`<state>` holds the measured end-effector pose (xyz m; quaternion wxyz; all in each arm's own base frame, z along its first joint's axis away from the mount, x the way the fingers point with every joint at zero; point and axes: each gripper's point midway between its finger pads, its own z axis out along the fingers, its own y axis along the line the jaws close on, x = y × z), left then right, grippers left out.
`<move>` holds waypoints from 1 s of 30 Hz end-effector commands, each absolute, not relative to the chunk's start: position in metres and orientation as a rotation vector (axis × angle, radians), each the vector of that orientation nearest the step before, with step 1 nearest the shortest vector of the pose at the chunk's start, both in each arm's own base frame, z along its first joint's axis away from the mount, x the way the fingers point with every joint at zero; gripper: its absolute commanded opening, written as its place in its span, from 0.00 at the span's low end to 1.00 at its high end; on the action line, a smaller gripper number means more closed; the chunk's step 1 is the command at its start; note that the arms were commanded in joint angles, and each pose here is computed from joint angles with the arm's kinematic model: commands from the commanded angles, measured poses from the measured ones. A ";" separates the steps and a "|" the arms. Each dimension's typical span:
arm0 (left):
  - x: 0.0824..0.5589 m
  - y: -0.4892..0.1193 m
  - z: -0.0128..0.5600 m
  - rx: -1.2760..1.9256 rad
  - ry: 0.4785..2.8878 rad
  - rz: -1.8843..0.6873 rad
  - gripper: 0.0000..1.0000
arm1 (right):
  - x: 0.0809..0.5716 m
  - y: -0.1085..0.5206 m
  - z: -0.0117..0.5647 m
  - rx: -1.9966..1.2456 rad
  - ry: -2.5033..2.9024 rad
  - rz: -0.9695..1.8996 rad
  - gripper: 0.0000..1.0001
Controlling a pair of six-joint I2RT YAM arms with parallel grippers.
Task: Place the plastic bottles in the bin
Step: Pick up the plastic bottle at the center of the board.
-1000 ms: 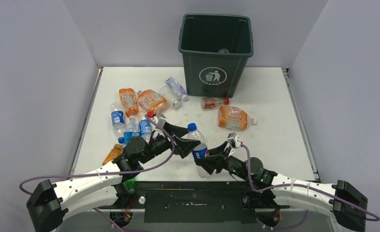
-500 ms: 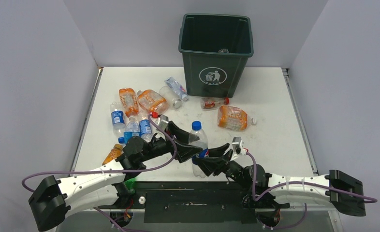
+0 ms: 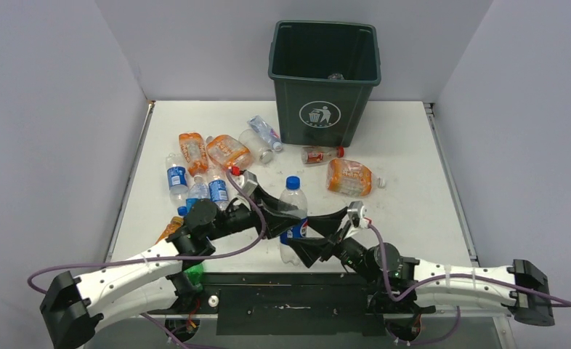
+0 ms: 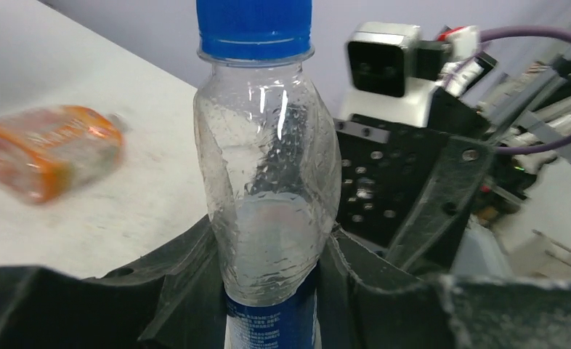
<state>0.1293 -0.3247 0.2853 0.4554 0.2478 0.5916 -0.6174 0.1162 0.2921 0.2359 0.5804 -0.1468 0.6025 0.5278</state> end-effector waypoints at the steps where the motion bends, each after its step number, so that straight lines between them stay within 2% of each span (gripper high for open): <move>1: 0.166 -0.287 0.349 0.600 1.351 -1.134 0.11 | 0.110 0.285 0.277 -0.414 1.486 1.187 0.90; 8: 0.190 -0.264 0.368 0.812 1.256 -0.717 0.09 | 0.120 0.269 0.330 -0.470 1.579 1.017 0.90; 12: 0.198 -0.261 0.357 0.888 1.225 -0.599 0.08 | 0.132 0.283 0.356 -0.513 1.628 0.898 0.90; 20: 0.186 -0.264 0.321 0.921 1.185 -0.648 0.06 | 0.157 0.277 0.414 -0.328 1.495 0.856 0.90; 30: 0.179 -0.263 0.319 0.908 1.179 -0.694 0.04 | 0.156 0.313 0.406 -0.426 1.485 0.870 0.91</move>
